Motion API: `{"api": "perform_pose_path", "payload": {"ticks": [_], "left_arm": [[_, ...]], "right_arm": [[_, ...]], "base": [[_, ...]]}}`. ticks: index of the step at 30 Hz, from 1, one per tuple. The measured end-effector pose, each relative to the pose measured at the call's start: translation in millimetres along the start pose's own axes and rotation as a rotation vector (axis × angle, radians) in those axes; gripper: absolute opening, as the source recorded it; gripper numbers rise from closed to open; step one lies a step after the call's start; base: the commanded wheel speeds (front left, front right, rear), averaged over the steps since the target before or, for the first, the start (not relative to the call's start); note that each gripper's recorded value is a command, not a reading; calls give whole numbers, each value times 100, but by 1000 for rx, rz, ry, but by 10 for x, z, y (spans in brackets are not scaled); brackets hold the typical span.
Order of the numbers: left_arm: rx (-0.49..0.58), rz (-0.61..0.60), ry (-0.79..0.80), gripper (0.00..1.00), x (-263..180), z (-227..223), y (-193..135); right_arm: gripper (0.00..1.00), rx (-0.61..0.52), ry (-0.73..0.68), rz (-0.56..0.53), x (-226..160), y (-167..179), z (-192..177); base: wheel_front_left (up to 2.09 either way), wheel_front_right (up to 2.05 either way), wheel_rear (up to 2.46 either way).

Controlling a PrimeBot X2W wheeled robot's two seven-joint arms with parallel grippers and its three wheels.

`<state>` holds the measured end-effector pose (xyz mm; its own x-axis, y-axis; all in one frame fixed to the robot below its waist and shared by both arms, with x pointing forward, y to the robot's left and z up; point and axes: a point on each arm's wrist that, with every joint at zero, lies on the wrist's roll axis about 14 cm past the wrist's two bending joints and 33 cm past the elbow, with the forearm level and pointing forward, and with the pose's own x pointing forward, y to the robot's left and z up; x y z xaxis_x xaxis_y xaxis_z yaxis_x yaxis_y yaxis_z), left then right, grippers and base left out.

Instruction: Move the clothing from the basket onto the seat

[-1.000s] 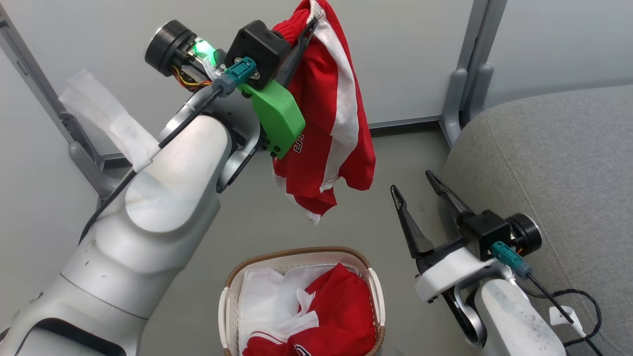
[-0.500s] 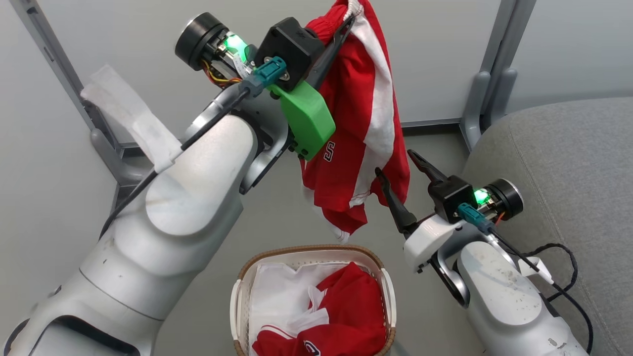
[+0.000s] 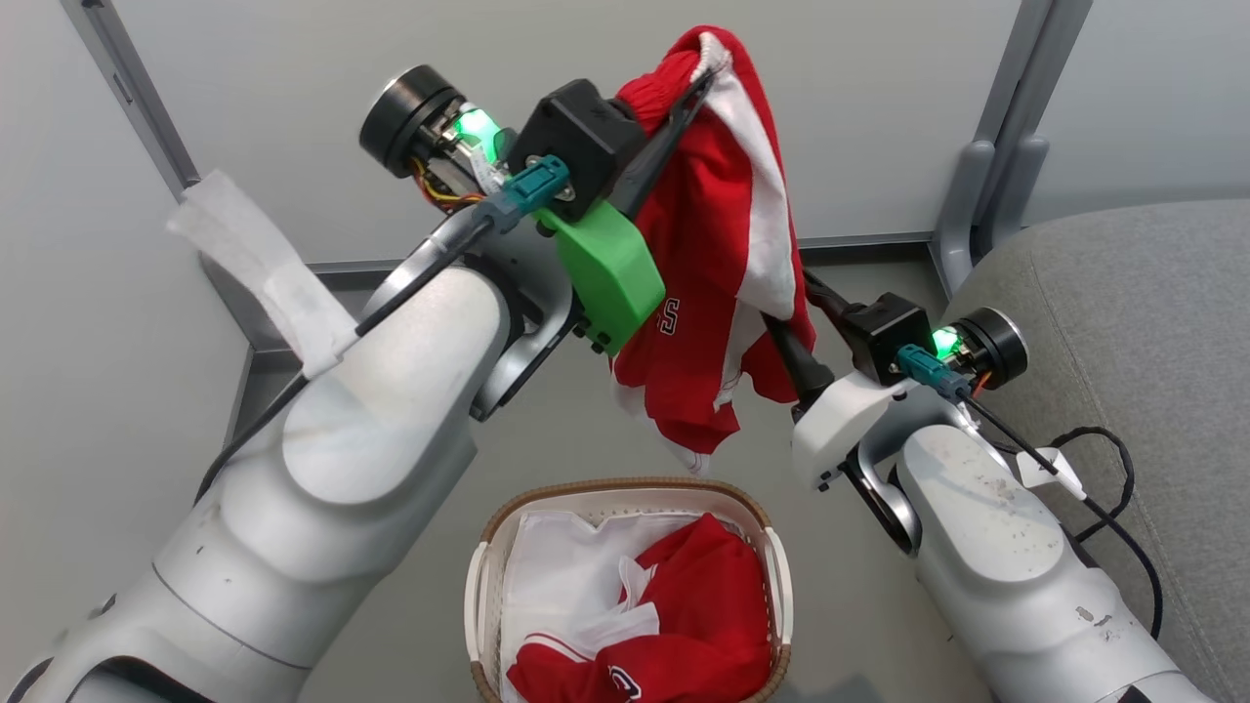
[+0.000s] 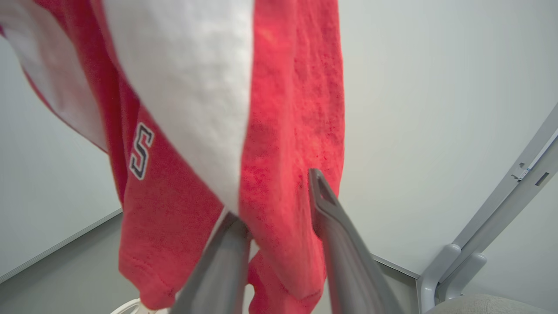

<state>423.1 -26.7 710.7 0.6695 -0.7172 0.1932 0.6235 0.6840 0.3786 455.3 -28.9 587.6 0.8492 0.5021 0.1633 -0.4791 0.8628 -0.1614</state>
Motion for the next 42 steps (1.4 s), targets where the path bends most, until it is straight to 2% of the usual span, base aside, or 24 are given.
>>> {"api": "perform_pose_path", "payload": {"ticks": [8, 9, 10, 11, 12, 18, 26, 34, 42], "left_arm": [[-88, 87, 76, 0, -165, -456, 177], [-99, 97, 74, 20, -178, -489, 189], [-113, 109, 70, 46, -194, -526, 202], [-130, 121, 72, 92, -213, -577, 209], [-139, 125, 74, 100, -225, -613, 204], [-261, 183, 67, 100, -359, -920, 110], [-386, 192, 116, 100, -556, -1400, -319], [-458, 101, 189, 100, -582, -1671, -783], [-489, -7, 192, 100, -435, -1680, -1167]], "right_arm": [[0, 9, 14, -30, -39, -116, -30], [0, 9, 15, -35, -45, -134, -33], [0, 9, 16, -41, -51, -158, -35], [0, 11, 17, -49, -58, -183, -37], [0, 12, 17, -53, -64, -198, -39], [0, 0, 13, -98, -109, -360, -15], [0, -82, 10, -168, -221, -689, 58], [0, -157, 21, -273, -556, -1176, 108], [0, -190, 40, -401, -1038, -1602, 118]], "base": [[0, 0, 0], [0, 0, 0], [0, 0, 0], [0, 0, 0], [0, 0, 0], [0, 0, 0], [0, 0, 0], [0, 0, 0], [0, 0, 0]]}}
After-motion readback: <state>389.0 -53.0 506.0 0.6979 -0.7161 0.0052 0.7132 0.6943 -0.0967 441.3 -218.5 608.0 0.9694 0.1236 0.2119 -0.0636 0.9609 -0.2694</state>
